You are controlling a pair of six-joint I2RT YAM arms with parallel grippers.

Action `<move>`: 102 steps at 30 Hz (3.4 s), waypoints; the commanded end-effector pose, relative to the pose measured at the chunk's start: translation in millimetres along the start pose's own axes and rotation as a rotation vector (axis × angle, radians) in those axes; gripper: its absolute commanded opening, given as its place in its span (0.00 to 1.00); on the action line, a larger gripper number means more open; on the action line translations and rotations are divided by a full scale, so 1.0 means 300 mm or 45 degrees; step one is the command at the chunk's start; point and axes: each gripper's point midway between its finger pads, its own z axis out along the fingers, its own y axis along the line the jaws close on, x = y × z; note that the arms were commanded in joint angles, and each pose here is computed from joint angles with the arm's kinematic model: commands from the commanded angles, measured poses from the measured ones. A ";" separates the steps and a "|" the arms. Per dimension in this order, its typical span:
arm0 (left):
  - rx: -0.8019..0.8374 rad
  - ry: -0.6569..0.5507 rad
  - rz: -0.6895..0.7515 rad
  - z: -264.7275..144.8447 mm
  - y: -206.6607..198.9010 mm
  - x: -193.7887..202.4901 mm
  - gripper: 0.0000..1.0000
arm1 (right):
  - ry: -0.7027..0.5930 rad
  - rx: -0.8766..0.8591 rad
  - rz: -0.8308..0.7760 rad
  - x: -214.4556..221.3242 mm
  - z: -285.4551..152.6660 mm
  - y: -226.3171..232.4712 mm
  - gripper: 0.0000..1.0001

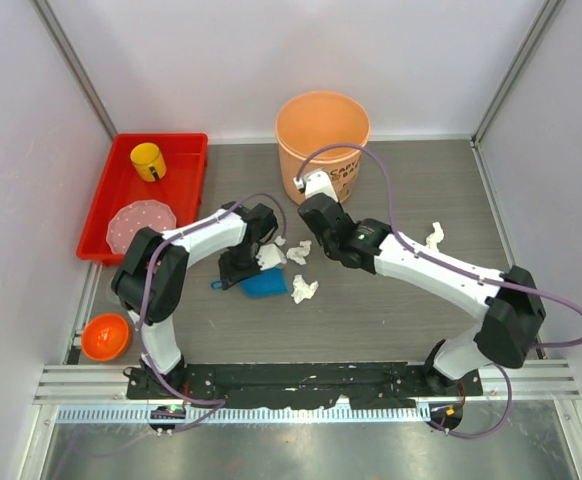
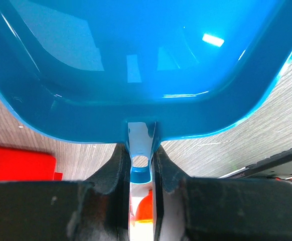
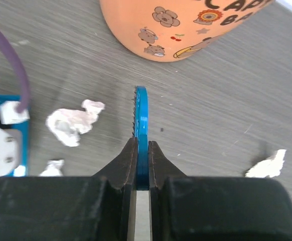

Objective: Sweep away the paper scraps from the table

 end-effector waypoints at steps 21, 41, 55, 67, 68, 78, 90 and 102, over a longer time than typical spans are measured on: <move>0.085 -0.073 -0.136 0.042 0.107 -0.044 0.00 | -0.343 -0.641 0.069 -0.185 -0.035 0.425 0.01; 0.398 -0.515 -0.180 -0.022 -0.036 -0.228 0.00 | -0.387 -0.494 0.270 -0.300 -0.184 0.239 0.01; 0.308 -0.850 -0.151 -0.175 -0.030 -0.250 0.00 | -0.413 -0.093 0.256 -0.329 -0.289 -0.066 0.01; 0.185 -0.351 0.041 -0.082 -0.091 0.146 0.00 | 0.093 -0.057 0.209 0.049 -0.290 -0.084 0.01; 0.163 -0.312 0.051 -0.076 -0.089 0.168 0.00 | 0.114 -0.046 0.205 0.075 -0.282 -0.084 0.01; -0.003 -0.091 0.202 0.003 -0.112 0.145 0.00 | 0.265 -0.210 0.317 0.211 -0.140 0.115 0.01; -0.084 -0.032 0.103 0.063 -0.019 0.032 0.00 | 0.079 -0.593 0.463 0.021 -0.124 0.341 0.01; 0.120 -0.213 0.091 0.052 -0.088 -0.095 0.00 | -0.021 -0.499 0.450 -0.062 -0.196 0.217 0.01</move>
